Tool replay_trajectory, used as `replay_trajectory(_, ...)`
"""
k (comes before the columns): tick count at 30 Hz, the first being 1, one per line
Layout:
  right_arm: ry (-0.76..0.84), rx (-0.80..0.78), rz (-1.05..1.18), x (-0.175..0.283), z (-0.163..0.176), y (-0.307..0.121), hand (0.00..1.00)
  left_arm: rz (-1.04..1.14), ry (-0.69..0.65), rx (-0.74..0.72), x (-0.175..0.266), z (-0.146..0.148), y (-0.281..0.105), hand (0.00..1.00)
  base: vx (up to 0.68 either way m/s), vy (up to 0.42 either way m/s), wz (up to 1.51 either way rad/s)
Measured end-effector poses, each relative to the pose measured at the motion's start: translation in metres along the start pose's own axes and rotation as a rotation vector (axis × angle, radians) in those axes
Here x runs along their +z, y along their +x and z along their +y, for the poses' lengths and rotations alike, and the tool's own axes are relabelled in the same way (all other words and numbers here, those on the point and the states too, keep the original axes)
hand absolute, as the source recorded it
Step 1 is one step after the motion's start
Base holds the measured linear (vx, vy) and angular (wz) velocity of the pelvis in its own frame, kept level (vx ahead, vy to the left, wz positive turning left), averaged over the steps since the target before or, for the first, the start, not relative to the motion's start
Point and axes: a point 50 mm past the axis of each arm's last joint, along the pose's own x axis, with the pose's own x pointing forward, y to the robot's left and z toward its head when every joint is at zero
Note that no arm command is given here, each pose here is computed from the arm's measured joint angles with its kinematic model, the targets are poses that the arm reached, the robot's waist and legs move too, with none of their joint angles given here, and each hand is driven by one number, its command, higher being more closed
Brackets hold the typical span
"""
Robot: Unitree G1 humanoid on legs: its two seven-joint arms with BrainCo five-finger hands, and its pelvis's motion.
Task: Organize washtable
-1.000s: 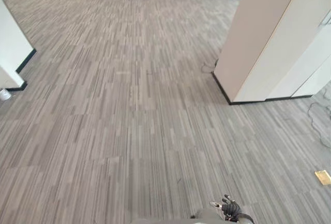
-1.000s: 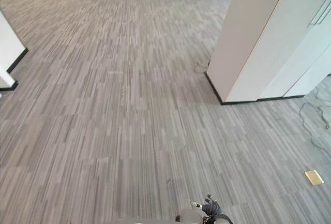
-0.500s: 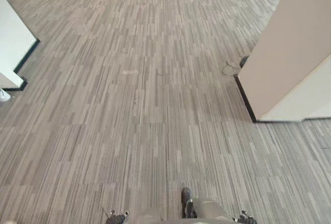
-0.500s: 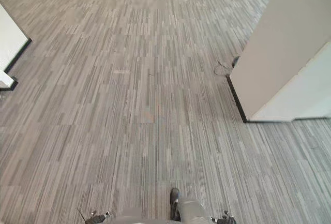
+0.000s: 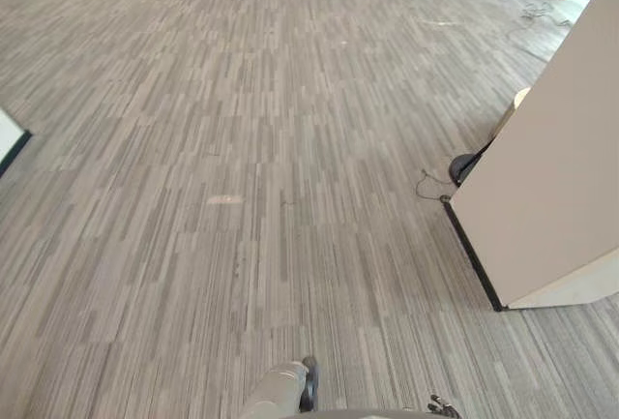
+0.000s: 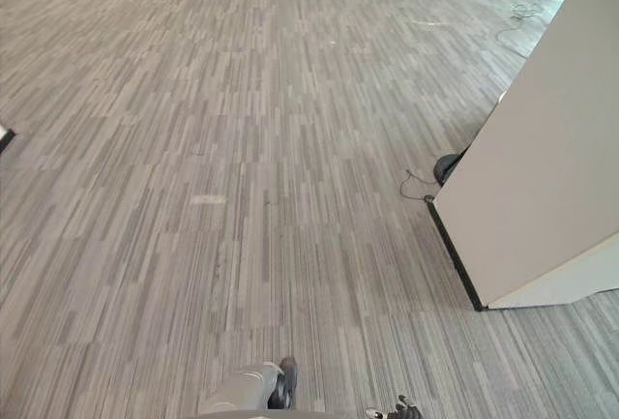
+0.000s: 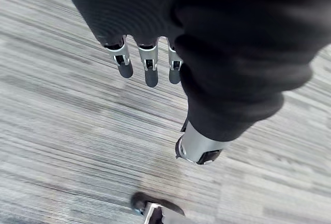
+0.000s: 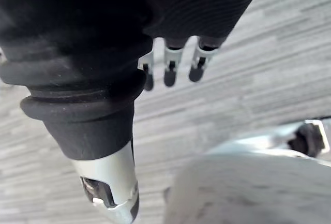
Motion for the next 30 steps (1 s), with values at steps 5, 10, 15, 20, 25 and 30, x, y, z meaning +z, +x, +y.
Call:
replay_trajectory(5,0.034,-0.019,-0.002,-0.01,-0.003,-0.004,0.0,-0.097,-0.006,-0.031,0.037,-0.014,0.006,0.0,0.61,0.15,0.4)
replay_trajectory(10,0.035,-0.02,0.046,-0.026,-0.003,-0.01,0.0,-0.082,-0.057,-0.029,0.032,-0.019,0.004,0.0,0.77,0.037,0.38)
replay_trajectory(15,-0.015,-0.044,0.034,-0.027,-0.016,-0.013,0.0,-0.076,-0.137,-0.034,0.033,-0.028,0.002,0.0,0.98,-0.017,0.06)
replay_trajectory(20,-0.013,-0.019,0.009,-0.005,-0.001,-0.003,0.0,-0.104,-0.078,-0.014,0.033,-0.016,0.002,0.0,0.77,0.012,-0.73)
replay_trajectory(25,0.01,-0.047,-0.043,0.011,-0.01,0.0,0.0,-0.104,-0.044,-0.043,0.031,-0.024,0.001,0.0,0.63,0.209,-0.7)
replay_trajectory(30,0.047,-0.025,-0.011,-0.005,0.004,-0.004,0.0,-0.06,-0.033,0.001,0.018,-0.006,0.002,0.0,0.66,0.306,-0.56)
